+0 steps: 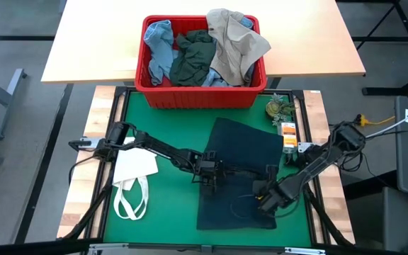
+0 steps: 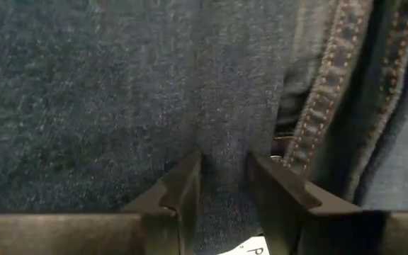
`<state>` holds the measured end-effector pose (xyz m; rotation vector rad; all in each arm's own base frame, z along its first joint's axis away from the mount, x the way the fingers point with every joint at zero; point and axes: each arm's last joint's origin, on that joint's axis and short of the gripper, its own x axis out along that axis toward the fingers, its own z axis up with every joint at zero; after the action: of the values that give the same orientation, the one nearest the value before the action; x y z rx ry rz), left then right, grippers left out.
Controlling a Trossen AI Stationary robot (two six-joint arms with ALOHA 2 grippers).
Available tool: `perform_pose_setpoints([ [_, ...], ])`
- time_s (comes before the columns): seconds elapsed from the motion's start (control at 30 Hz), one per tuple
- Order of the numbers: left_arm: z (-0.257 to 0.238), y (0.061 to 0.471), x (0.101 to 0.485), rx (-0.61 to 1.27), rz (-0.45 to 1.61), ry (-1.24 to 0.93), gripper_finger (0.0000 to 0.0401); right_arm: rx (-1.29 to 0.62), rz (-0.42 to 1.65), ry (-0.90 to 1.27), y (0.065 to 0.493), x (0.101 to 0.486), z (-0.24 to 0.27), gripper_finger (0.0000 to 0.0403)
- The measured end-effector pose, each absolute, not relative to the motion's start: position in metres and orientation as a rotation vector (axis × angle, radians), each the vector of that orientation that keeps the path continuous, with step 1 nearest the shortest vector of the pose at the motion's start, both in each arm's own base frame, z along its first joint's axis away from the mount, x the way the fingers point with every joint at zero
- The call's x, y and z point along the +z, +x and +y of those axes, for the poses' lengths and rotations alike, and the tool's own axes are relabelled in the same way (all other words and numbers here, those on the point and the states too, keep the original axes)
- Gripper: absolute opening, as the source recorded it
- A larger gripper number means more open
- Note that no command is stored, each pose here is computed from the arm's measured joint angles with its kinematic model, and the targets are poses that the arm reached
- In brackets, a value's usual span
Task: Fold laundry
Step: Fold the dark blue pants
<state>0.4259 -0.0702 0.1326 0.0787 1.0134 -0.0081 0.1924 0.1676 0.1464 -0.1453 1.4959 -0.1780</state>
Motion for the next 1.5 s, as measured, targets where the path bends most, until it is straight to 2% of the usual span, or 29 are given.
perform_pose_setpoints([
  [0.2,-0.07,0.426,0.134,-0.008,1.018,0.079,0.0135,-0.13,1.518,-0.17,0.191,0.148,0.167,0.0124],
  [0.43,-0.072,0.435,0.155,-0.035,1.024,0.105,0.0135,-0.061,1.481,-0.085,0.179,0.18,0.158,0.0124],
  [0.77,-0.079,0.447,0.214,-0.072,1.035,0.098,0.0135,-0.016,1.192,-0.018,0.175,0.22,0.15,0.0124],
  [0.9,-0.09,0.444,0.225,-0.125,1.056,0.091,0.0135,0.067,1.039,-0.04,0.186,0.226,0.158,0.0124],
  [1.1,-0.107,0.435,0.22,-0.159,1.113,0.114,0.0135,0.159,0.942,-0.075,0.201,0.222,0.172,0.0124],
  [1.27,-0.116,0.425,0.198,-0.142,1.175,0.092,0.0135,0.179,1.018,-0.12,0.202,0.202,0.184,0.0124],
  [1.5,-0.127,0.412,0.157,-0.157,1.152,0.09,0.0135,0.236,1.154,-0.199,0.197,0.167,0.205,0.0124],
])
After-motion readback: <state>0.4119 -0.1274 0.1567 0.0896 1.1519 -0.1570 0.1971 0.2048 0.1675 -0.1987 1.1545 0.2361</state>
